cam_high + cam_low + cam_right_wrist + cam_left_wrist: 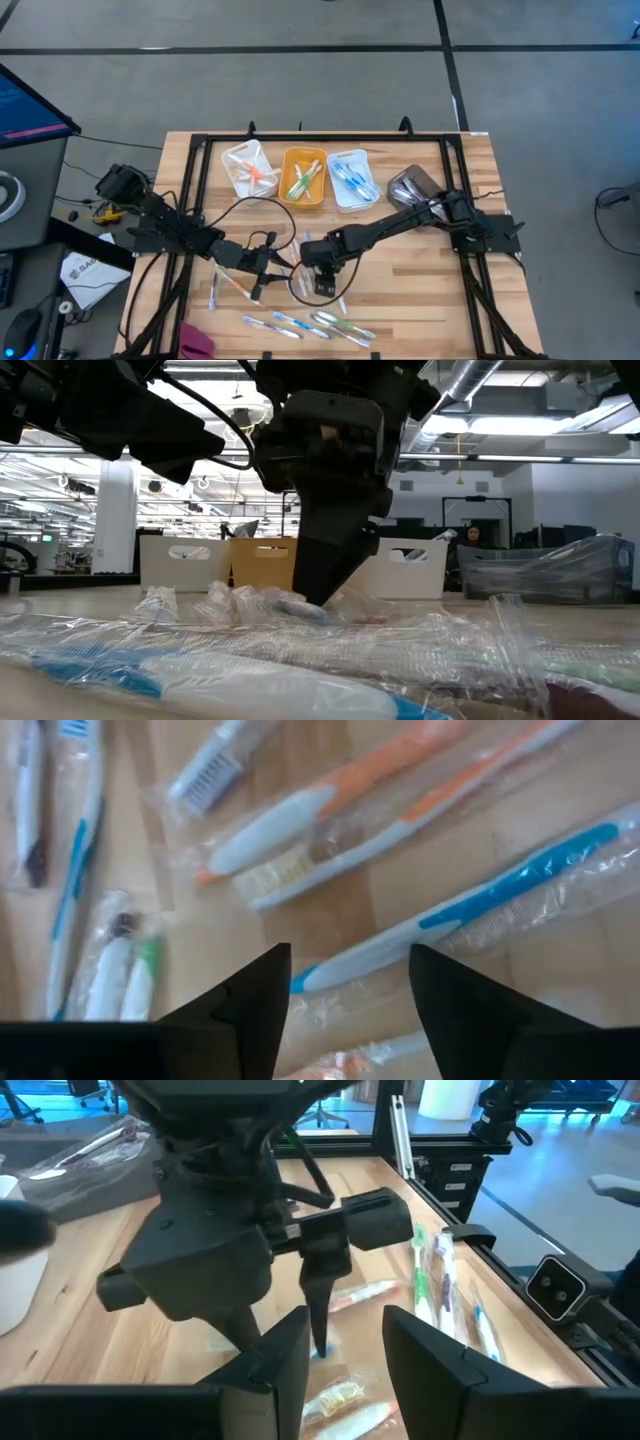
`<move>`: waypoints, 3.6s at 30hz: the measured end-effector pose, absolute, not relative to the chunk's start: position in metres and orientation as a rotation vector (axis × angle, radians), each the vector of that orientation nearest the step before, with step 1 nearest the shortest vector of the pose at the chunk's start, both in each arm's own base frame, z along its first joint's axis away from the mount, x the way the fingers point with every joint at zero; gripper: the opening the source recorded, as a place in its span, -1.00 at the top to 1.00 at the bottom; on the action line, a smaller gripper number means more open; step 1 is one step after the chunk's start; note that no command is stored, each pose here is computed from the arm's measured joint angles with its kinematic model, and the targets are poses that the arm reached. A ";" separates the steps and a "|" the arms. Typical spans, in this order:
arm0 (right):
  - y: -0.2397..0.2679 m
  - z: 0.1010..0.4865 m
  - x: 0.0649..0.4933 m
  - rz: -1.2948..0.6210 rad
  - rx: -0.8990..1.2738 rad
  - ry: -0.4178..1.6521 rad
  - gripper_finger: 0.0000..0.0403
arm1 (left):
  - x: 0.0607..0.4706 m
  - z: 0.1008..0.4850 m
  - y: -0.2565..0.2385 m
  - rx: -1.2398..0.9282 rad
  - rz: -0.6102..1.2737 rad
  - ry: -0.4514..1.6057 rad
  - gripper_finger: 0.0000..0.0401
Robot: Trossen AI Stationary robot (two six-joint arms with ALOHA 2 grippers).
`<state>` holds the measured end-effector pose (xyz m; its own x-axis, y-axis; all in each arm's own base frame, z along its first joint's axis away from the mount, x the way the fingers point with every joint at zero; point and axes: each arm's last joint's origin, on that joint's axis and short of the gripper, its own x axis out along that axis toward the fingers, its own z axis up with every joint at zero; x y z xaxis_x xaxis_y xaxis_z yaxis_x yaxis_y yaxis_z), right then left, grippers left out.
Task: Pick & Place Toothbrushes
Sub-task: Put the white blue toothbrush into the right white bin
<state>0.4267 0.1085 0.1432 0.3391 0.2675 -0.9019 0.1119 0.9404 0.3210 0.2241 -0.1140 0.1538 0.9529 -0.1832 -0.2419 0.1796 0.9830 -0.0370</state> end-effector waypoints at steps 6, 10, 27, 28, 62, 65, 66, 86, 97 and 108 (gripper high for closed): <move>0.110 0.142 0.428 0.092 0.339 1.209 0.08 | 0.224 0.154 -0.114 -0.015 -0.185 0.247 0.39; 0.106 0.142 0.429 0.014 0.297 1.185 0.16 | 0.224 0.154 -0.114 -0.015 -0.188 0.248 0.39; 0.087 0.139 0.427 -0.169 0.232 1.202 0.58 | 0.223 0.154 -0.116 -0.037 -0.194 0.250 0.39; 0.087 0.139 0.427 -0.170 0.229 1.201 0.60 | 0.223 0.154 -0.116 -0.037 -0.197 0.250 0.39; 0.067 0.122 0.421 -0.107 0.116 1.205 0.99 | 0.222 0.154 -0.118 -0.058 -0.199 0.252 0.39; 0.070 0.124 0.422 -0.105 0.104 1.208 1.00 | 0.222 0.154 -0.118 -0.058 -0.199 0.252 0.39; 0.070 0.124 0.422 -0.106 0.102 1.210 1.00 | 0.222 0.154 -0.118 -0.058 -0.199 0.252 0.39; 0.135 0.169 0.404 -0.197 -0.216 1.330 0.98 | 0.222 0.154 -0.118 -0.061 -0.201 0.253 0.39; 0.156 0.192 0.372 -0.450 -0.385 1.410 0.99 | 0.223 0.154 -0.117 -0.006 -0.190 0.241 0.39; 0.138 0.255 0.354 -0.676 -0.343 1.318 1.00 | 0.226 0.155 -0.111 -0.010 -0.155 0.238 0.39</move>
